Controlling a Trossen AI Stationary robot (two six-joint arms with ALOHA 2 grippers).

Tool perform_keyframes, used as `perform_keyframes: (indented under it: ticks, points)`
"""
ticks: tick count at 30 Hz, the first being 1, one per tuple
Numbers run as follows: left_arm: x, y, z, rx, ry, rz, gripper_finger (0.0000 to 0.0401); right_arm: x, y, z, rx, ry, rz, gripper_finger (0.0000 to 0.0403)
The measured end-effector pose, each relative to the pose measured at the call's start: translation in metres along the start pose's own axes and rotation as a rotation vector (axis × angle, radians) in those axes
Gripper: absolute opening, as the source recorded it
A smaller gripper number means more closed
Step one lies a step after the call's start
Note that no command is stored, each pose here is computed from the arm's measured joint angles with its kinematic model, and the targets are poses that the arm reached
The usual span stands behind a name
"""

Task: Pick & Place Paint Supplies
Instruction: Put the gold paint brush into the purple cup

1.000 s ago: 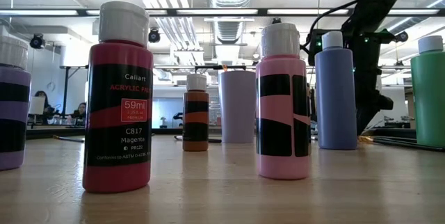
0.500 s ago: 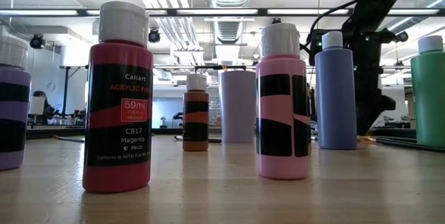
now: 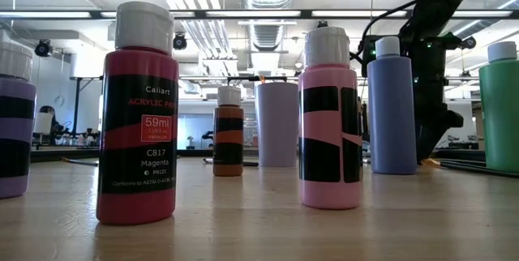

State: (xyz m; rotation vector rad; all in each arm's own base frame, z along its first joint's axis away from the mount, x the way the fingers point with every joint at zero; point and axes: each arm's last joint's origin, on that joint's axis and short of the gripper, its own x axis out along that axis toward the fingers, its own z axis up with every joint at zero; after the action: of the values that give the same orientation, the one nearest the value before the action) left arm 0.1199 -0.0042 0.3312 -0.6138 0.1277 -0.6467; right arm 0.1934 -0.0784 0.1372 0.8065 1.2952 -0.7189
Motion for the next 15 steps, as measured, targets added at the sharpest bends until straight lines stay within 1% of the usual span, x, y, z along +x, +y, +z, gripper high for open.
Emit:
perform_keyframes:
  ticks: [3, 6, 11, 15]
  points:
    - [0.0, 0.0, 0.0, 0.0, 0.0, 0.0, 0.0081, -0.0011, 0.0005, 0.0014, -0.005, -0.009, -0.012, 0.0064]
    - [0.0, 0.0, 0.0, 0.0, 0.0, 0.0, 0.0081, -0.0035, 0.0019, 0.0046, -0.008, -0.037, -0.024, 0.0082]
    - [-0.0001, -0.0001, 0.0, 0.0, 0.0, 0.0, 0.0081, -0.0055, 0.0029, 0.0066, -0.007, -0.043, -0.02, 0.0118]
    - [0.0, 0.0, -0.0001, 0.0, 0.0, 0.0, 0.0081, -0.0065, 0.0011, 0.004, 0.01, -0.01, -0.043, 0.0142]
